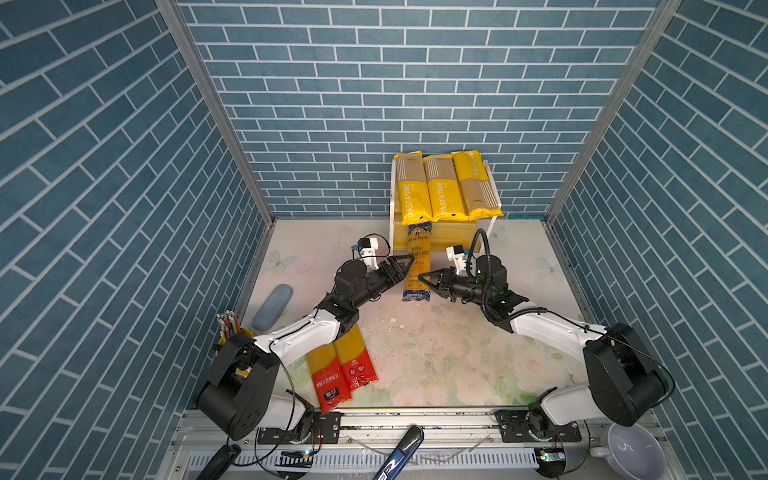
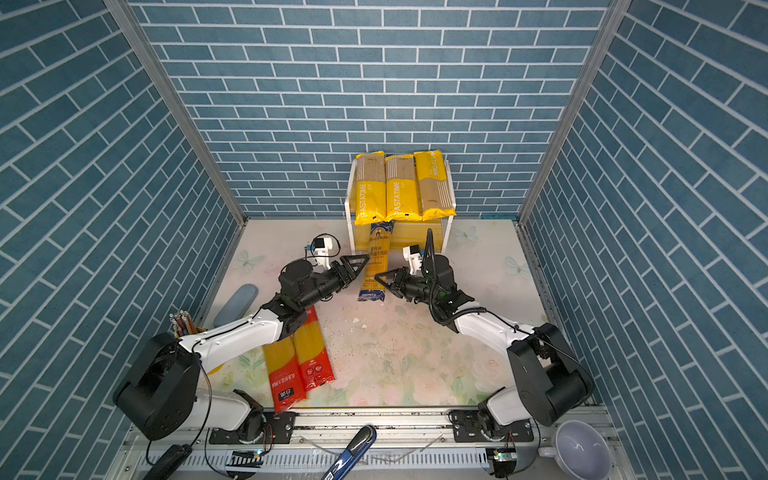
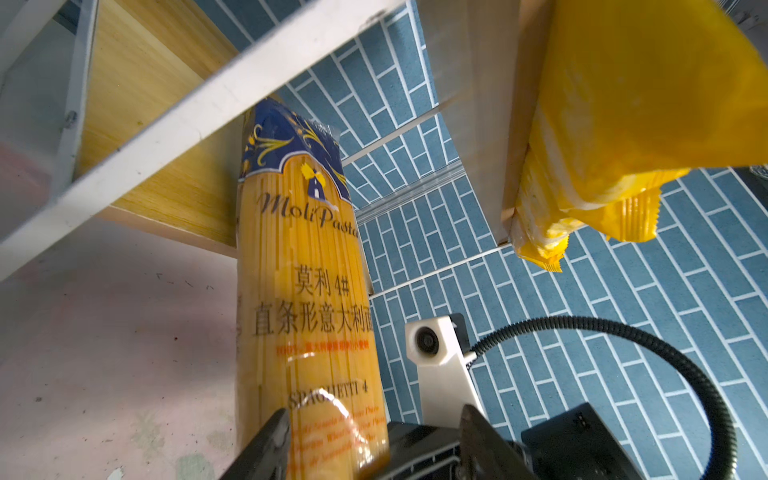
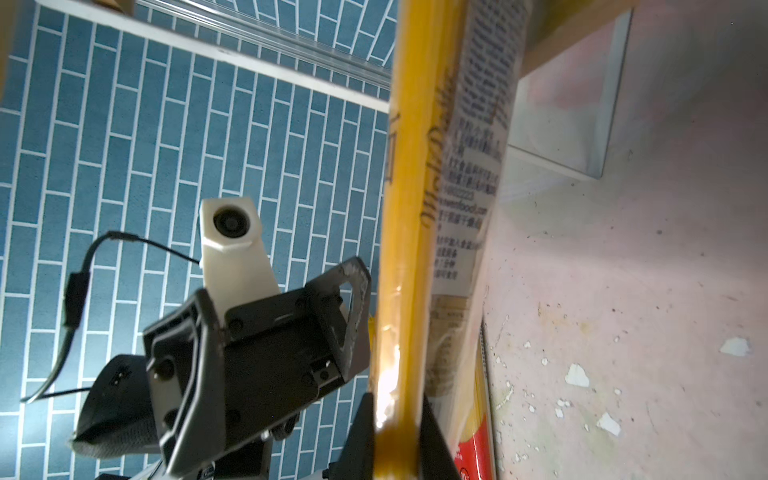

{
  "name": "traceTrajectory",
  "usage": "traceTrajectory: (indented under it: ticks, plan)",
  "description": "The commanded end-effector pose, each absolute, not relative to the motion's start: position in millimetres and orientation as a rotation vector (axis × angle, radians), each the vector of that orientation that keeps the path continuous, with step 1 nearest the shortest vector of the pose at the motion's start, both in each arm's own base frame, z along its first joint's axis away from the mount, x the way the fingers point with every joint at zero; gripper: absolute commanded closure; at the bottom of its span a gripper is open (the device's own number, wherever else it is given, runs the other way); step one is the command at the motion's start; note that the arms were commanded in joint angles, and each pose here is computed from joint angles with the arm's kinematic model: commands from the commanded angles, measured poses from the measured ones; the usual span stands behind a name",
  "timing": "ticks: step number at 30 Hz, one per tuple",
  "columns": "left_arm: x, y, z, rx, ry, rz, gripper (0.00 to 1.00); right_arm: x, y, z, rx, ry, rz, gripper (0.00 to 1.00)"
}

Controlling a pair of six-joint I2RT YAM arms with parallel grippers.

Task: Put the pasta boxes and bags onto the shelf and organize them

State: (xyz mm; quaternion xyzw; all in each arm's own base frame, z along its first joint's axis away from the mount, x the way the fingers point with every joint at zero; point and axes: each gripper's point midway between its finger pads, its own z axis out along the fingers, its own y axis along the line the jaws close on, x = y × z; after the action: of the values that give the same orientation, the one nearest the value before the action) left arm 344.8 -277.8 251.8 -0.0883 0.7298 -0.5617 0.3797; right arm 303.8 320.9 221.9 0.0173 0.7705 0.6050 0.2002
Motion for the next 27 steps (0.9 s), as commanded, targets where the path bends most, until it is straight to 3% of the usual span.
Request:
traceTrajectory:
  ticks: [1, 15, 27]
  plan:
    - [338, -270, 251, -0.194, 1.878, -1.366, 0.34, 322, 330, 305, -0.17, 1.825, 1.74, 1.0]
    - [322, -253, 236, -0.227, 1.927, -1.294, 0.34, 365, 331, 258, -0.126, 1.997, 1.554, 1.0]
    - [320, -253, 220, -0.231, 1.975, -1.261, 0.35, 406, 349, 273, -0.094, 1.949, 1.562, 1.0]
